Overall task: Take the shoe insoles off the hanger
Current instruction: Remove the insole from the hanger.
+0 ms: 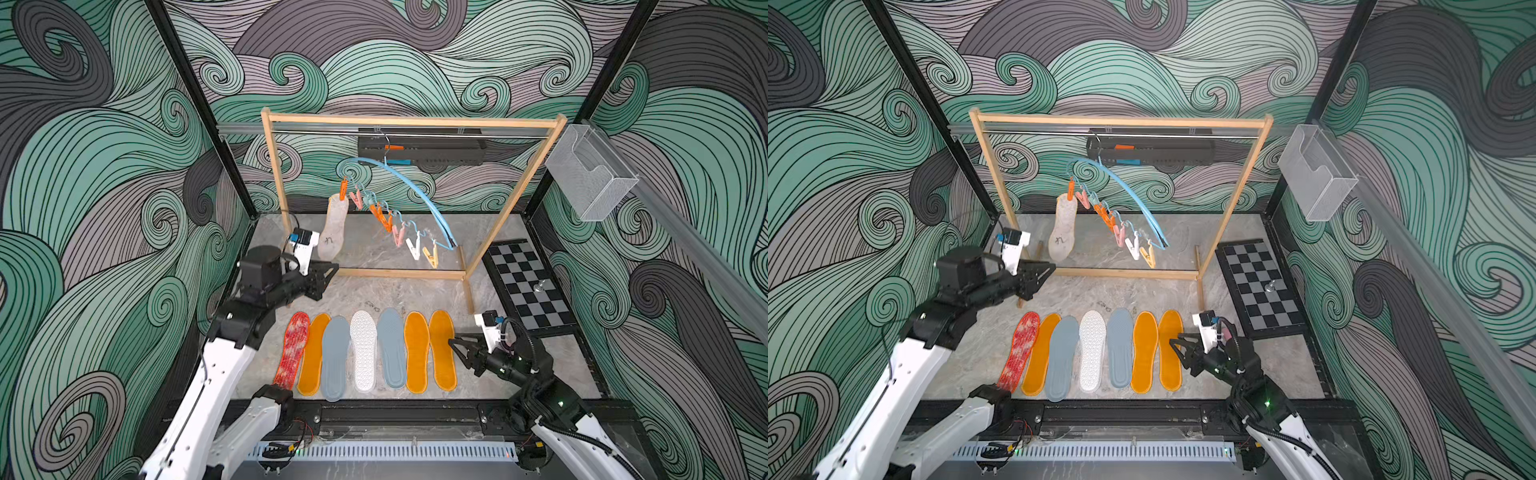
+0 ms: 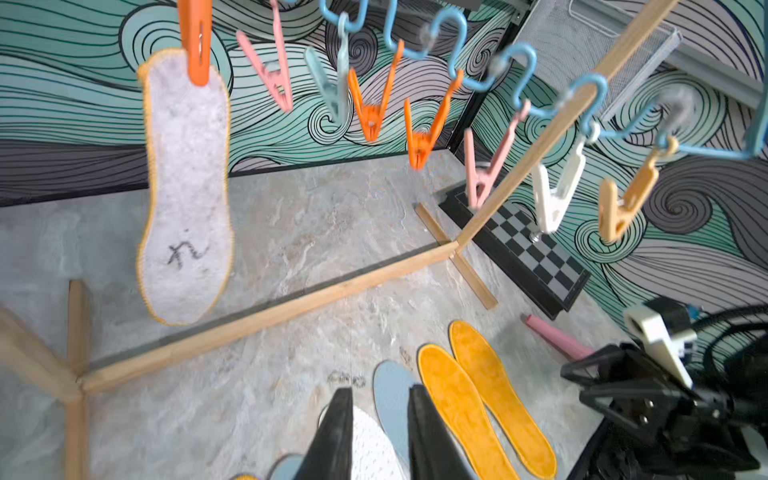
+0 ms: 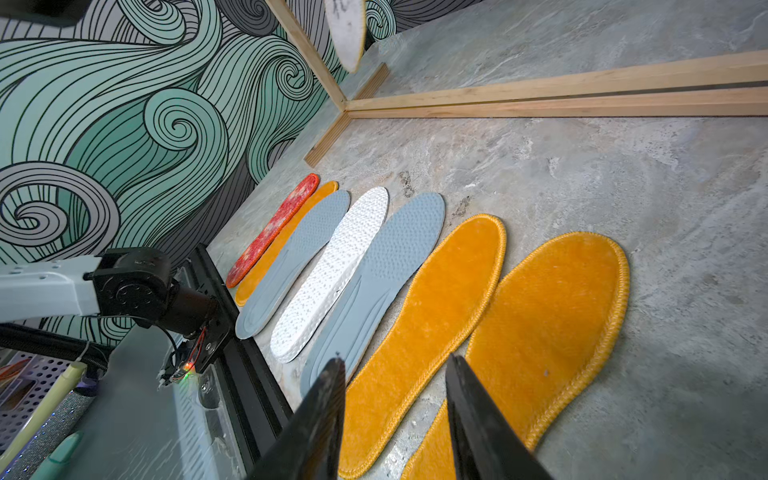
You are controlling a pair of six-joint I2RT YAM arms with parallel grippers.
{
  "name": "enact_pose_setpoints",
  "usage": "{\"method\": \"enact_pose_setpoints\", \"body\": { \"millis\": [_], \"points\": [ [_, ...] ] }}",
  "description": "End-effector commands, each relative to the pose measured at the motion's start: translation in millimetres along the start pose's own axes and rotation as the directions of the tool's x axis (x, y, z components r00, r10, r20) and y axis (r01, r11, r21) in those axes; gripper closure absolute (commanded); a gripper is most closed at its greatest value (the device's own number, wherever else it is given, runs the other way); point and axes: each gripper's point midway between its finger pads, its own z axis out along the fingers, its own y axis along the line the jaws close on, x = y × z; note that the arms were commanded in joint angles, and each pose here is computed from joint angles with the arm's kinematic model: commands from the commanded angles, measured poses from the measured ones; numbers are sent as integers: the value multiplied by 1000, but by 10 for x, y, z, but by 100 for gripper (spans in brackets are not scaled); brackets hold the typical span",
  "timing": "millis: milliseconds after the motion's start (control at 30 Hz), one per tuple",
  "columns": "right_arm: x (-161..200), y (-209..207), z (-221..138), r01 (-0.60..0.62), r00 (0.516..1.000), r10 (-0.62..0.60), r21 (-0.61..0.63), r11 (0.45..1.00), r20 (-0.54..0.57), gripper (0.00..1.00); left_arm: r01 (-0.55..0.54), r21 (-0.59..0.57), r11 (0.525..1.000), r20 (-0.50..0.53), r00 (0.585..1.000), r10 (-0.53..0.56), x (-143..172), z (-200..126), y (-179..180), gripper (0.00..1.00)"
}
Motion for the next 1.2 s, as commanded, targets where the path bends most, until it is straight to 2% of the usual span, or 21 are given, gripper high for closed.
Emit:
{"method": "enact_pose_setpoints", "body": {
  "millis": [0, 233, 400, 633, 867, 1033, 1167],
  "points": [
    [-17, 3, 15, 1, 1000, -1, 0, 1000, 6, 58, 16, -41, 999, -5, 1000, -17, 326, -143, 43, 75],
    [-15, -12, 32, 0, 1000, 0, 9, 1000, -2, 58, 51, -109, 993, 28, 998, -49, 693, -303, 139, 76],
    [-3, -22, 53, -3, 1000, 3, 14, 1000, -17, 58, 45, -106, 993, 53, 998, -40, 677, -322, 131, 75],
    [-3, -29, 76, -1, 1000, 1, 18, 1000, -25, 56, 53, -70, 996, 25, 998, -51, 717, -314, 59, 75],
    [-5, 56, 123, 16, 999, -17, -33, 999, -45, 52, 43, -78, 996, 36, 999, -41, 719, -339, 63, 75],
    [-89, 91, 279, 33, 999, -35, -69, 997, -29, 47, 42, -66, 997, 35, 999, -40, 726, -336, 43, 75],
    [-226, 144, 486, 36, 996, -42, -78, 996, -82, 46, 39, -60, 997, 30, 999, -38, 738, -332, 34, 77]
  ]
}}
